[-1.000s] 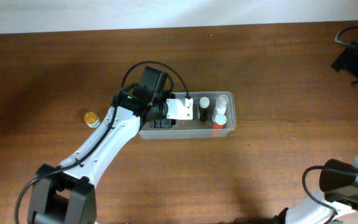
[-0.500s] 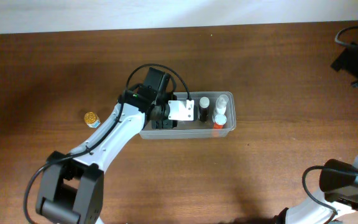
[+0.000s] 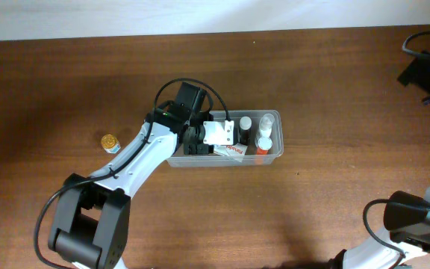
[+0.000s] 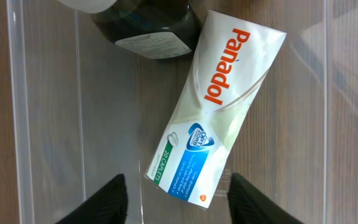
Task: Pack container
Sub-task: 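Lower the Panadol box into the container and release it, then raise the left gripper and move it over the gold-capped jar, then lower the left gripper and close it on the gold-capped jar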
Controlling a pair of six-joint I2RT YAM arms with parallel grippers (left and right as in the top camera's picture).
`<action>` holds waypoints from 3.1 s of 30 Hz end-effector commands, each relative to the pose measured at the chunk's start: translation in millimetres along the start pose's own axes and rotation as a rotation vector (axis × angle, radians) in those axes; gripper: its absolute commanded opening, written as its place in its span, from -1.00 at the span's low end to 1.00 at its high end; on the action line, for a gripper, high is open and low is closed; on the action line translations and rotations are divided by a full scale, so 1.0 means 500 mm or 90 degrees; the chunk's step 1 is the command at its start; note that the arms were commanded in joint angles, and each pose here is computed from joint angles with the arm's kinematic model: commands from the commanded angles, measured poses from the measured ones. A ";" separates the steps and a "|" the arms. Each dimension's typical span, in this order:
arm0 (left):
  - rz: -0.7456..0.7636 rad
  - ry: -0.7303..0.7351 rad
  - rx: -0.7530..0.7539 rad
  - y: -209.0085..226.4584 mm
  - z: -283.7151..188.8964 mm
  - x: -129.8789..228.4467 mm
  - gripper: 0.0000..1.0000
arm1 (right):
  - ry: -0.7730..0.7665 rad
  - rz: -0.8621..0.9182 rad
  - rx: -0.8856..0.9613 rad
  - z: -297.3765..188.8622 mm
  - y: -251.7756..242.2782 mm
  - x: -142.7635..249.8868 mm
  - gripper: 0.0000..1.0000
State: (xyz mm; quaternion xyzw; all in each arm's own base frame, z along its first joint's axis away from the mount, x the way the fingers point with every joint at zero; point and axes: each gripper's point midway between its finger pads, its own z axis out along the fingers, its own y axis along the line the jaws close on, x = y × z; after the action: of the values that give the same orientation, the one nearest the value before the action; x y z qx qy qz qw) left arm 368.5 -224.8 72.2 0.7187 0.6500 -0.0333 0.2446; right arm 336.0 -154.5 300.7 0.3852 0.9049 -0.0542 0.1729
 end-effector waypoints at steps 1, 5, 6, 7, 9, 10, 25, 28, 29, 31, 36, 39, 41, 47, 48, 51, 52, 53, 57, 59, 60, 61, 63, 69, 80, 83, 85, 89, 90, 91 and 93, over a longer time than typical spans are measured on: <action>0.015 -0.018 0.002 0.004 0.001 -0.014 0.29 | -0.004 -0.002 0.006 -0.005 -0.007 -0.001 0.97; -0.018 -0.028 -0.020 0.025 -0.020 -0.029 0.53 | -0.004 -0.002 0.006 -0.005 -0.007 -0.001 0.97; -0.033 -0.031 -0.031 0.035 -0.031 -0.034 0.57 | -0.004 -0.002 0.006 -0.005 -0.007 -0.001 0.97; -0.046 -0.035 -0.041 0.044 -0.042 -0.040 0.59 | -0.004 -0.002 0.006 -0.005 -0.007 -0.001 0.97; -0.075 -0.041 -0.075 0.068 -0.076 -0.052 0.67 | -0.004 -0.002 0.006 -0.005 -0.007 -0.001 0.97; -0.099 -0.050 -0.100 0.084 -0.106 -0.064 0.73 | -0.004 -0.002 0.006 -0.005 -0.007 -0.001 0.97; -0.560 -0.075 -0.324 0.071 -0.479 0.019 0.99 | -0.004 -0.002 0.006 -0.005 -0.007 -0.001 0.97; -0.784 -0.021 -0.330 0.051 -0.483 0.138 0.99 | -0.004 -0.002 0.006 -0.005 -0.007 -0.001 0.97; -0.844 -0.006 -0.325 0.044 -0.480 0.172 0.99 | -0.004 -0.002 0.006 -0.005 -0.007 -0.001 0.97; -0.931 0.002 -0.292 0.033 -0.467 0.219 0.99 | -0.004 -0.002 0.006 -0.005 -0.007 -0.001 0.97; -1.056 -0.013 -0.185 0.025 -0.417 0.299 0.99 | -0.004 -0.002 0.006 -0.005 -0.007 -0.001 0.97; -1.051 0.018 -0.161 0.022 -0.386 0.330 0.99 | -0.004 -0.002 0.006 -0.005 -0.007 -0.001 0.96; -1.019 0.045 -0.142 0.017 -0.364 0.344 0.99 | -0.004 -0.002 0.005 -0.005 -0.006 -0.001 0.97; -0.991 0.153 -0.097 -0.004 -0.278 0.414 0.99 | -0.004 -0.002 0.006 -0.005 -0.007 -0.001 0.96; -0.993 0.160 -0.093 -0.004 -0.266 0.422 0.99 | -0.004 -0.002 0.006 -0.005 -0.007 -0.001 0.96; -1.014 0.186 -0.087 -0.010 -0.245 0.440 0.99 | -0.004 -0.002 0.006 -0.005 -0.007 -0.001 0.97; -1.055 0.217 -0.092 -0.019 -0.244 0.454 0.99 | -0.004 -0.002 0.006 -0.005 -0.007 -0.001 0.97; -1.064 0.224 -0.086 -0.021 -0.246 0.455 0.99 | -0.004 -0.002 0.006 -0.005 -0.007 -0.001 0.97; -1.084 0.249 -0.057 -0.020 -0.279 0.453 0.99 | -0.004 -0.002 0.006 -0.005 -0.007 -0.001 0.97; -1.098 0.257 -0.052 -0.010 -0.304 0.452 0.99 | -0.004 -0.002 0.006 -0.005 -0.007 -0.001 0.97; -1.105 0.258 -0.052 -0.001 -0.317 0.451 0.99 | -0.004 -0.002 0.006 -0.005 -0.007 -0.001 0.97; -1.111 0.258 -0.054 0.009 -0.328 0.451 0.99 | -0.004 -0.002 0.006 -0.005 -0.007 -0.001 0.97; -1.113 0.269 -0.061 0.029 -0.346 0.455 0.99 | -0.004 -0.002 0.006 -0.005 -0.007 -0.001 0.97; -1.119 0.326 -0.033 0.040 -0.318 0.487 0.99 | -0.004 -0.002 0.006 -0.005 -0.007 -0.001 0.97; -1.074 0.333 -0.002 0.051 -0.230 0.530 0.99 | -0.004 -0.002 0.006 -0.005 -0.007 -0.001 0.97; -1.044 0.331 0.004 0.054 -0.225 0.528 0.99 | -0.004 -0.002 0.006 -0.005 -0.007 -0.001 0.96; -1.033 0.334 0.010 0.051 -0.223 0.523 0.99 | -0.004 -0.002 0.006 -0.005 -0.007 -0.001 0.97; -1.012 0.341 0.030 0.038 -0.210 0.516 0.99 | -0.004 -0.002 0.006 -0.005 -0.007 -0.001 0.97; -1.010 0.343 0.034 0.034 -0.205 0.516 0.99 | -0.004 -0.002 0.006 -0.005 -0.007 -0.001 0.97; -1.009 0.346 0.039 0.028 -0.199 0.516 0.99 | -0.004 -0.002 0.006 -0.005 -0.007 -0.001 0.97; -1.005 0.354 0.055 0.010 -0.184 0.516 0.99 | -0.004 -0.002 0.006 -0.005 -0.007 -0.001 0.97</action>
State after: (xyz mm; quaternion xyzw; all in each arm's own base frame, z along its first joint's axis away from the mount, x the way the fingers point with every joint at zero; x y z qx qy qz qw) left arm 399.1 52.2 74.6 0.0202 0.9987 -0.0401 -0.0248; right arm 336.0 -154.5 300.7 0.3850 0.9049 -0.0543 0.1729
